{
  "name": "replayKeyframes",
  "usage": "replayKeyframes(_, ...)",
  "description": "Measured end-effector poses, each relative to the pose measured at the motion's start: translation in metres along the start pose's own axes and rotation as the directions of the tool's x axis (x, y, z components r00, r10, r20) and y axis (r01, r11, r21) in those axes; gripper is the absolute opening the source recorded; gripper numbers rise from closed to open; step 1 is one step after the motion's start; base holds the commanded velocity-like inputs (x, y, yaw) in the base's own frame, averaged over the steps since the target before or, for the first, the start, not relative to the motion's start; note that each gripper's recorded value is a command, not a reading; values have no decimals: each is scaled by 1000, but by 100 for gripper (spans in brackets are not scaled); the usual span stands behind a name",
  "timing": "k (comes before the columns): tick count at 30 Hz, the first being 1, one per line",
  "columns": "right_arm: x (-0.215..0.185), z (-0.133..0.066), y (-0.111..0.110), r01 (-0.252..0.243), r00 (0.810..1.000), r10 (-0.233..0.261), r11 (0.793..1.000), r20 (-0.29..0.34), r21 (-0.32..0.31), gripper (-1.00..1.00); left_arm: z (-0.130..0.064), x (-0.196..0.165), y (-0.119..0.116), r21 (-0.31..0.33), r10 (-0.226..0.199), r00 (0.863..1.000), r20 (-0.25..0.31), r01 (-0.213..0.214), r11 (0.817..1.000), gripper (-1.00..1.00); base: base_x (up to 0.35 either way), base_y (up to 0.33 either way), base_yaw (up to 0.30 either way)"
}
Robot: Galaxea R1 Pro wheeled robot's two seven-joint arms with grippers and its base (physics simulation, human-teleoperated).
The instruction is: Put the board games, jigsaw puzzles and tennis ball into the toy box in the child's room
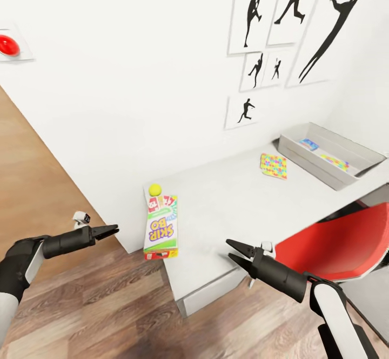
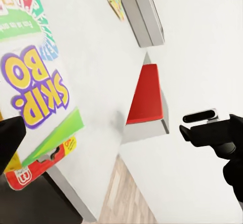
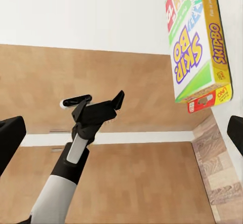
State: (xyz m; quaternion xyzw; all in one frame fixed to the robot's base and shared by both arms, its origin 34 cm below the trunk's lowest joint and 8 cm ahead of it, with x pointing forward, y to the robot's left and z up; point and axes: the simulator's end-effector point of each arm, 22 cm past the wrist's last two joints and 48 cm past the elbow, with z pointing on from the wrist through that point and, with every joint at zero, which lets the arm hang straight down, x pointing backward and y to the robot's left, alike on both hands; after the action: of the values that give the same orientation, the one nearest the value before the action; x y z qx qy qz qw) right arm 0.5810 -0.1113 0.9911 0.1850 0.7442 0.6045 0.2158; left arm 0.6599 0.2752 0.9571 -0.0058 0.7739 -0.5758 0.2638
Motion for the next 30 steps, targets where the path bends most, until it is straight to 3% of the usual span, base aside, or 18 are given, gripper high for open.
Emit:
replayKeyframes(16, -1, -1, 0, 13, 1000, -13, 1000, 1, 13, 100, -2, -3, -5, 1, 10, 1000, 5, -10, 1000, 100, 0, 107, -90)
replayKeyframes(23, -3, -7, -29, 54, 999, -54, 988, -6, 143, 100, -4, -4, -5, 0, 12, 1000, 8, -12, 1000, 100, 0, 16, -2)
replayKeyframes(30, -18, -33, -50, 109, 994, -106, 966, -24, 234, 100, -3, -4, -5, 0, 19, 1000, 8, -19, 1000, 100, 0, 0, 0)
